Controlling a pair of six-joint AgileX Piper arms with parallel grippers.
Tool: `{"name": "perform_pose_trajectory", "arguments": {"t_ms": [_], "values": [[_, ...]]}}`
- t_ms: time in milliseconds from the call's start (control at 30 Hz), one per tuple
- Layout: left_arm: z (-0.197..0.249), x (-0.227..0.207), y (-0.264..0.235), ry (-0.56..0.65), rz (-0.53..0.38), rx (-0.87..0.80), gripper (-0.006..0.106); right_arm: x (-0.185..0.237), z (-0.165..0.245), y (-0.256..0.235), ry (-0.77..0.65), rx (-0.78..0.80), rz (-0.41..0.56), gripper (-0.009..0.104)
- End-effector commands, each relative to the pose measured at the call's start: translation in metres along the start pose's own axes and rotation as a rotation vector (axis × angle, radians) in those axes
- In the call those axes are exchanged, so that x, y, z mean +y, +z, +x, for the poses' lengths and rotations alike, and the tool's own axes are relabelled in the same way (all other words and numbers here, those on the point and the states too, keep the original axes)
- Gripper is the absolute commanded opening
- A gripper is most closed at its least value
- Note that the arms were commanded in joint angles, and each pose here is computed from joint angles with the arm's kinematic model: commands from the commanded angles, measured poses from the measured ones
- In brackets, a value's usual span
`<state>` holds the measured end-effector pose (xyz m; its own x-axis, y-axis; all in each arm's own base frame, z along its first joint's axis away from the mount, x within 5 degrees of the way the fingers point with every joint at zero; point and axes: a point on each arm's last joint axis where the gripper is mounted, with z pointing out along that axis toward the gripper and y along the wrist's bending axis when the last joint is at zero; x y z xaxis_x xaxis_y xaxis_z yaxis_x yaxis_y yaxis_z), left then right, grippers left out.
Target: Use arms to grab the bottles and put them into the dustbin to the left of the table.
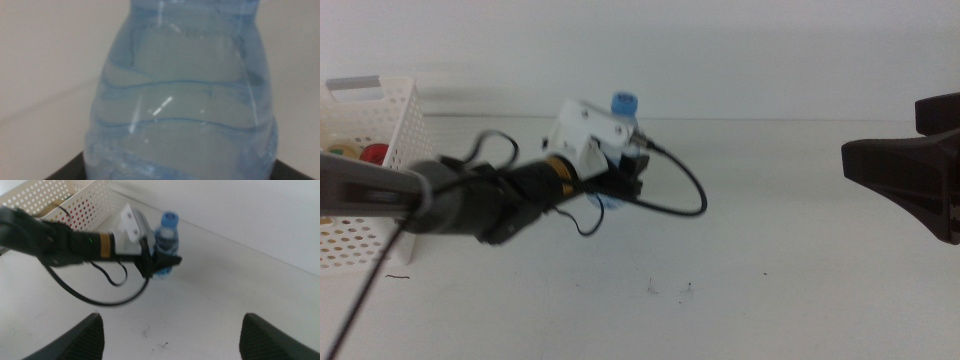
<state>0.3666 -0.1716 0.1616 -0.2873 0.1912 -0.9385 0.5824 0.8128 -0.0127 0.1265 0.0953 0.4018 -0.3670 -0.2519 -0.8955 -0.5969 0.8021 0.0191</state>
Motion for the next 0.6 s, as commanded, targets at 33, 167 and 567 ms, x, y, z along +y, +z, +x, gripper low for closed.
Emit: {"name": "perform_pose_trajectory", "arguments": {"t_ms": [33,167,567], "values": [[-0.046,-0.006,-0.026,0.000,-0.023,-0.074,0.017,0.000,-0.003,-0.003,-0.007,-0.020,0.000,0.093],[-0.074,-0.004,-0.055,-0.079,-0.089,-0.058,0.020,0.000,-0.003,-0.003,-0.007,-0.020,0.000,0.093],[-0.154,0.036,-0.126,-0.065,-0.342,0.191,0.021,0.000,-0.003,-0.003,-0.007,-0.020,0.000,0.093]]}}
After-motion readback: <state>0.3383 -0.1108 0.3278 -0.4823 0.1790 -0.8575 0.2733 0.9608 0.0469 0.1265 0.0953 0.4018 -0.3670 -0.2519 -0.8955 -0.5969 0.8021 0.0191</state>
